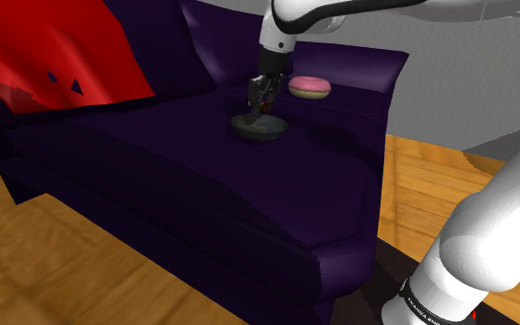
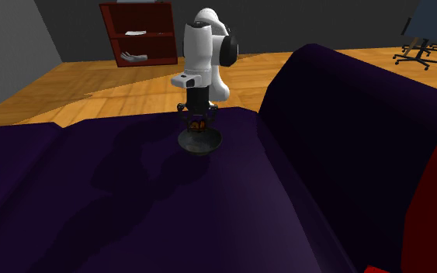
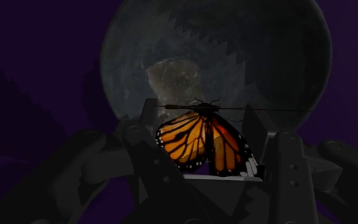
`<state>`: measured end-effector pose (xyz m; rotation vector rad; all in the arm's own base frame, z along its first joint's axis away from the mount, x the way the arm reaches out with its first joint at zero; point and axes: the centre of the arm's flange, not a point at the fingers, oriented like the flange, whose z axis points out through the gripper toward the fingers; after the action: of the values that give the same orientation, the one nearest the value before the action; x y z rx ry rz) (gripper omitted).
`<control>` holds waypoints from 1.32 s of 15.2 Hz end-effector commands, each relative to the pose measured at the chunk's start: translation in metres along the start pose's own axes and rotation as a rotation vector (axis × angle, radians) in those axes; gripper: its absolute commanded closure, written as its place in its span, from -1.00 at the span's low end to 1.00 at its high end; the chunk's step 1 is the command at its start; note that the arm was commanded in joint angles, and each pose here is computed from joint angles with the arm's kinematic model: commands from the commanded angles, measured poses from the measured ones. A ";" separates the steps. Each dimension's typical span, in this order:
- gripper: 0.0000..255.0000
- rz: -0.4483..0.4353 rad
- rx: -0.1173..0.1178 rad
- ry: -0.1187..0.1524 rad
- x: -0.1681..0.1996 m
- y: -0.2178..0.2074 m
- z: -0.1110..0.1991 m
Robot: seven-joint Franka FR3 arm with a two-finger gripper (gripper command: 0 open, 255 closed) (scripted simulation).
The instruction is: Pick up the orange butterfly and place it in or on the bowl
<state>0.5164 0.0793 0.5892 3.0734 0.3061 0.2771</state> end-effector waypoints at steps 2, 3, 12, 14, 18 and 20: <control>1.00 0.000 0.000 0.000 -0.003 -0.001 0.015; 1.00 0.000 0.000 0.000 -0.003 -0.001 0.018; -1.00 0.000 0.000 0.000 -0.003 -0.001 0.018; -1.00 0.000 0.000 0.000 -0.003 -0.001 0.018; -1.00 0.000 0.000 0.000 -0.003 -0.001 -0.009; -1.00 0.000 0.000 0.000 -0.003 -0.001 -0.032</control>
<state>0.5095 0.0796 0.6090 3.0732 0.3065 0.2794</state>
